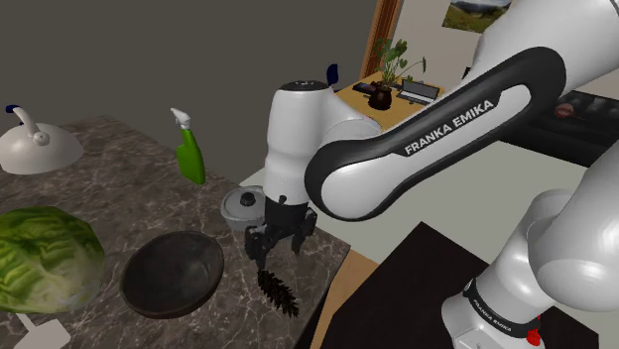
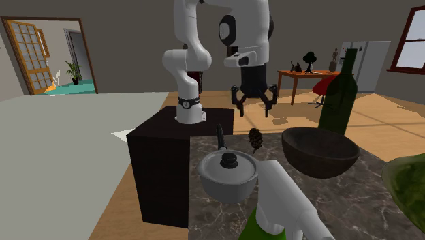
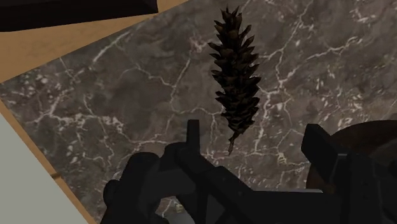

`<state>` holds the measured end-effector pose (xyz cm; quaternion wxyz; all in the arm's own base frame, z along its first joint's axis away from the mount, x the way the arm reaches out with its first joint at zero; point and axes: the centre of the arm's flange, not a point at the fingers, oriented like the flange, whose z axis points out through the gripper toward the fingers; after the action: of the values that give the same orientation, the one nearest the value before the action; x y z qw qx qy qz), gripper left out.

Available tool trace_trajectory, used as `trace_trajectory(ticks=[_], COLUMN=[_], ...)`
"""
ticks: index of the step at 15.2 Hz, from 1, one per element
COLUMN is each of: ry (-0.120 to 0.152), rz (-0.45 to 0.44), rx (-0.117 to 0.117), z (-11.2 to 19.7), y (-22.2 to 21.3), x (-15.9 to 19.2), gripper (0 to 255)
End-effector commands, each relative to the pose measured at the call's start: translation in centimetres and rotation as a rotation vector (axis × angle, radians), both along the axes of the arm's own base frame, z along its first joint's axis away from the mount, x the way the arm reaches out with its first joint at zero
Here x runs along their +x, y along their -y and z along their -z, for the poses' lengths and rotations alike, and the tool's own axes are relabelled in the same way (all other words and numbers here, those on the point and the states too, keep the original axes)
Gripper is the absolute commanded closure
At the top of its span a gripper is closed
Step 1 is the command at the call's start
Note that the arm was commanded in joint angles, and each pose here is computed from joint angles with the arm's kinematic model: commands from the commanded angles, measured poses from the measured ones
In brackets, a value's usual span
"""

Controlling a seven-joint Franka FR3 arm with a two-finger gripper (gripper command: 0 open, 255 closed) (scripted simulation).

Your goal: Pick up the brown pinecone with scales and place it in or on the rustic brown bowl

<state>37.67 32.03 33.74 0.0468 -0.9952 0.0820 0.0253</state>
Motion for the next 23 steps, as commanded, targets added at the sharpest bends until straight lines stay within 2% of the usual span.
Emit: trace_trajectory(ticks=[1,4,12,19,20,23], ry=[-0.022,-0.056,-0.056,-0.056,-0.056,-0.056], rz=[0.064,0.162,0.162,0.162,0.162,0.162], rx=[-0.008,-0.02,-0.02,-0.02,-0.02,-0.02], z=[2.3,6.0,10.0,10.0,10.0,10.0], y=[-0.6,-1.2,-1.6,-1.6,-1.6,-1.6], x=[0.5,1.3,0.9,0.9,0.9,0.9], gripper=[0,0,0,0,255,255])
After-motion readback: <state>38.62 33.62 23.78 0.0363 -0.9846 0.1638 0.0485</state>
